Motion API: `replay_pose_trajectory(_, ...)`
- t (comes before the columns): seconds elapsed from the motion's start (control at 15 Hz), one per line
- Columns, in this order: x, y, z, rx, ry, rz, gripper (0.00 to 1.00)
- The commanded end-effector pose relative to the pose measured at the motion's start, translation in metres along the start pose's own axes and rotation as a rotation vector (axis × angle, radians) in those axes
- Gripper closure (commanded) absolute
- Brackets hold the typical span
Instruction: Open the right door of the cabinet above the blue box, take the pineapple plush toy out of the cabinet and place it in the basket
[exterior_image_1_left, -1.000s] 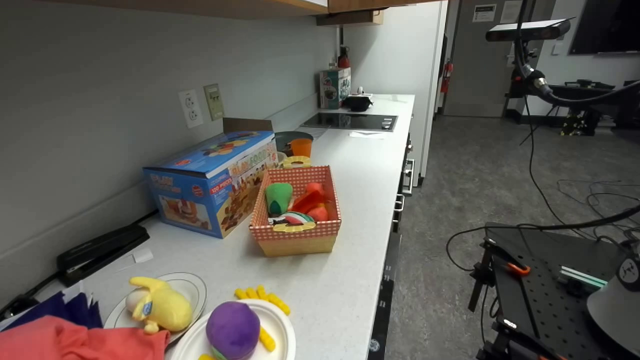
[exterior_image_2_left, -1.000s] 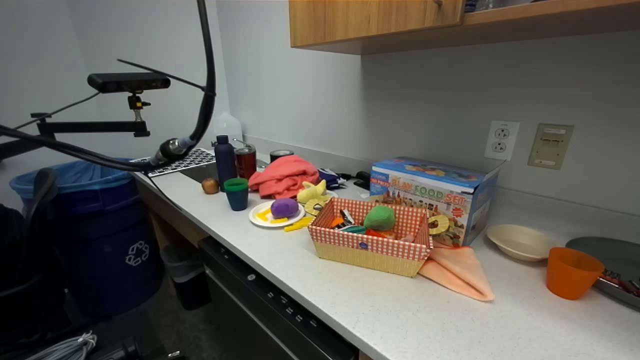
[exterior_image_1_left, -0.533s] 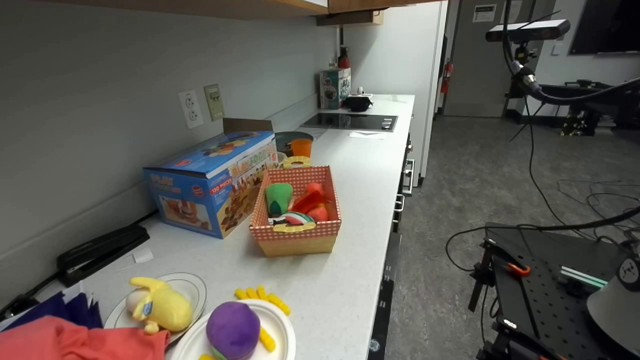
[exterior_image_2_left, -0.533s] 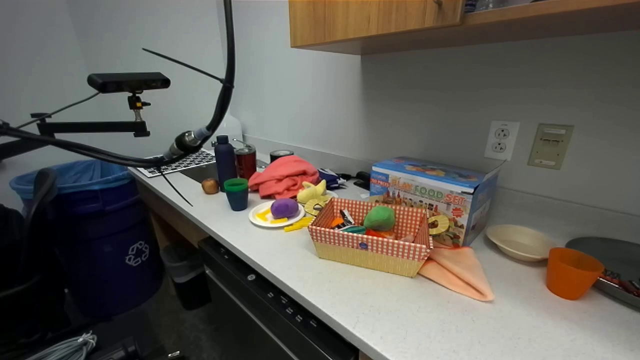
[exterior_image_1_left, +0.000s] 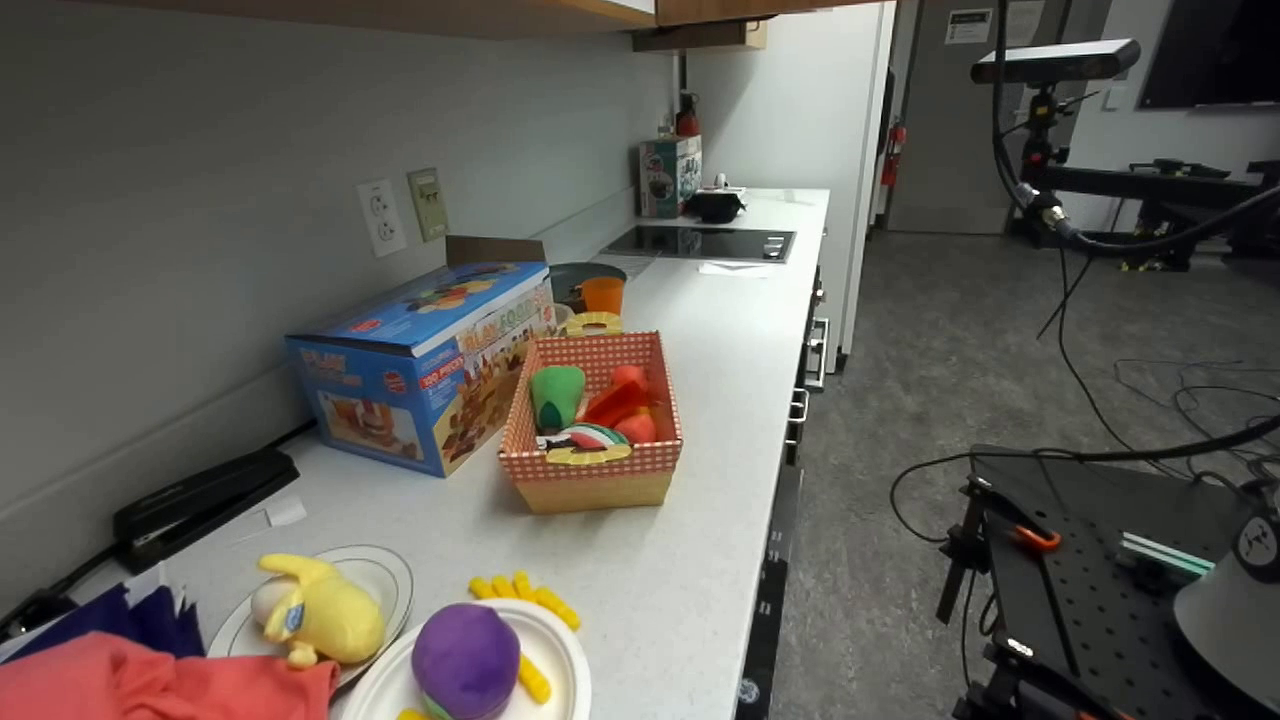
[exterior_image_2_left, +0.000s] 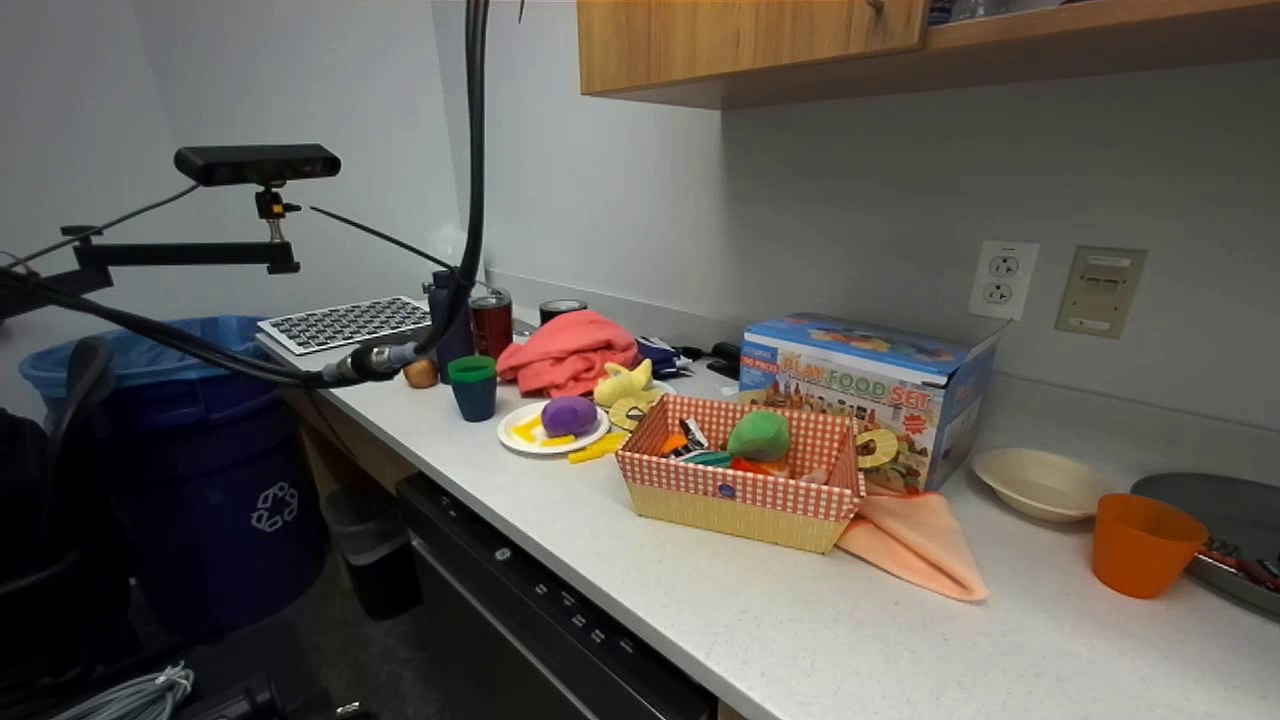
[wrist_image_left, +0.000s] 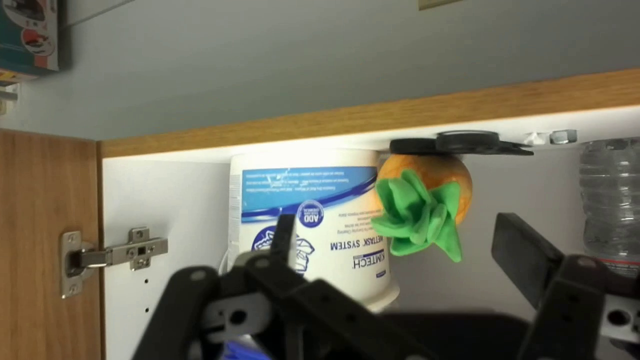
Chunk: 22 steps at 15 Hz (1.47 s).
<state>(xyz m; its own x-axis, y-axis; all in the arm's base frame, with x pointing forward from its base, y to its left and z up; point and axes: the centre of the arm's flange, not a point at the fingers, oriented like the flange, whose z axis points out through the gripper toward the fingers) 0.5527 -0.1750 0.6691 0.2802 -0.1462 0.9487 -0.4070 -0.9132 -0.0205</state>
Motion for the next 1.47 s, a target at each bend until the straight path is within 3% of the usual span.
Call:
replay_pose_trajectory(0.0,0.015,0.013,0.024,0.108,0.028,0.025,0.00)
replay_pose_trajectory(0.27,0.025,-0.010,0.025,0.177,0.075,0.029,0.00)
replay_pose_trajectory(0.47,0.036,-0.019,0.025,0.181,0.107,0.006,0.00)
replay_pose_trajectory(1.2,0.045,0.020,0.049,0.071,0.149,-0.096,0.00)
replay_pose_trajectory(1.33,0.046,0.024,0.052,0.049,0.150,-0.078,0.00)
replay_pose_trajectory(1.4,0.031,0.008,0.037,0.059,0.120,-0.080,0.00)
